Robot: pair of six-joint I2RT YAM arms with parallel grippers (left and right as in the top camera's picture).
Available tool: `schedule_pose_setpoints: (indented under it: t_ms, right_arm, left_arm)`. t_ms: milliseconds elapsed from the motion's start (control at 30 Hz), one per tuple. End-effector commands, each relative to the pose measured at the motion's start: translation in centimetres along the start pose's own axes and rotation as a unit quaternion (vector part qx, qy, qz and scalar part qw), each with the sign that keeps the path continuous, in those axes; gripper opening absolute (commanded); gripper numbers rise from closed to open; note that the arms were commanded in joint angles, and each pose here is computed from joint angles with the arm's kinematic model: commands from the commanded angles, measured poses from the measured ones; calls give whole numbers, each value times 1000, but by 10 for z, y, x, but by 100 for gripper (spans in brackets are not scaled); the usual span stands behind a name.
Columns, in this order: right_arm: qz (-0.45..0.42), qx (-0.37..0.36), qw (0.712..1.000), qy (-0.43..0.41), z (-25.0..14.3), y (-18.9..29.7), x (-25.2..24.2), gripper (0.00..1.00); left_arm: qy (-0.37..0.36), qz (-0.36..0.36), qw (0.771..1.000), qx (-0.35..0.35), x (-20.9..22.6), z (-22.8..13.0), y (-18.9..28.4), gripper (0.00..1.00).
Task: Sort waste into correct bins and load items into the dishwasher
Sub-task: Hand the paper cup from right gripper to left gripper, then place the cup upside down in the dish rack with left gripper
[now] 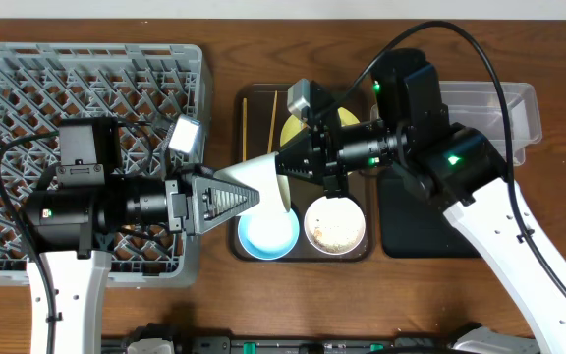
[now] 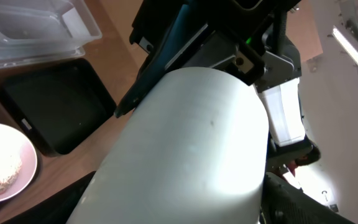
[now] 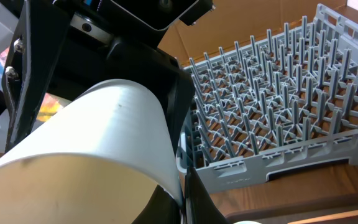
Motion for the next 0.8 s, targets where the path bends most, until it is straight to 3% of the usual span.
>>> schedule_pose_setpoints:
  t_ms: [0,167,300,400,467,600,767]
  right_arm:
    - [-64,9,998,-11,-4,-2,-18,1]
    - [-81,13,996,-18,-5,-1,-21,1]
    - [-86,14,996,-30,-7,3,-23,59]
    - [-109,19,993,-45,-10,9,-30,85]
    - [-142,26,987,-64,-15,17,-37,90]
    - [-184,44,976,-112,-26,29,-47,92]
    - [-188,80,966,-159,-42,31,-43,93]
  left_arm:
    - [-9,-26,1000,2,-12,-3,0,75]
    - [-9,-7,1000,2,-9,-3,0,66]
    - [10,116,993,8,11,-7,2,66]
    - [49,219,974,22,27,-16,8,62]
    - [90,298,950,30,37,-23,14,60]
    - [185,453,872,13,54,-35,36,57]
    - [267,642,717,-48,62,-51,78,57]
Point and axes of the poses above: each gripper's point midway between its finger pads, its own y axis back along the fingers, its own x axis along the line the jaws close on, z = x × y, the point moved 9 cm from there along y, back along the fingers, and after that the axes turned 1 degree about -y, right-handed, at the moved point
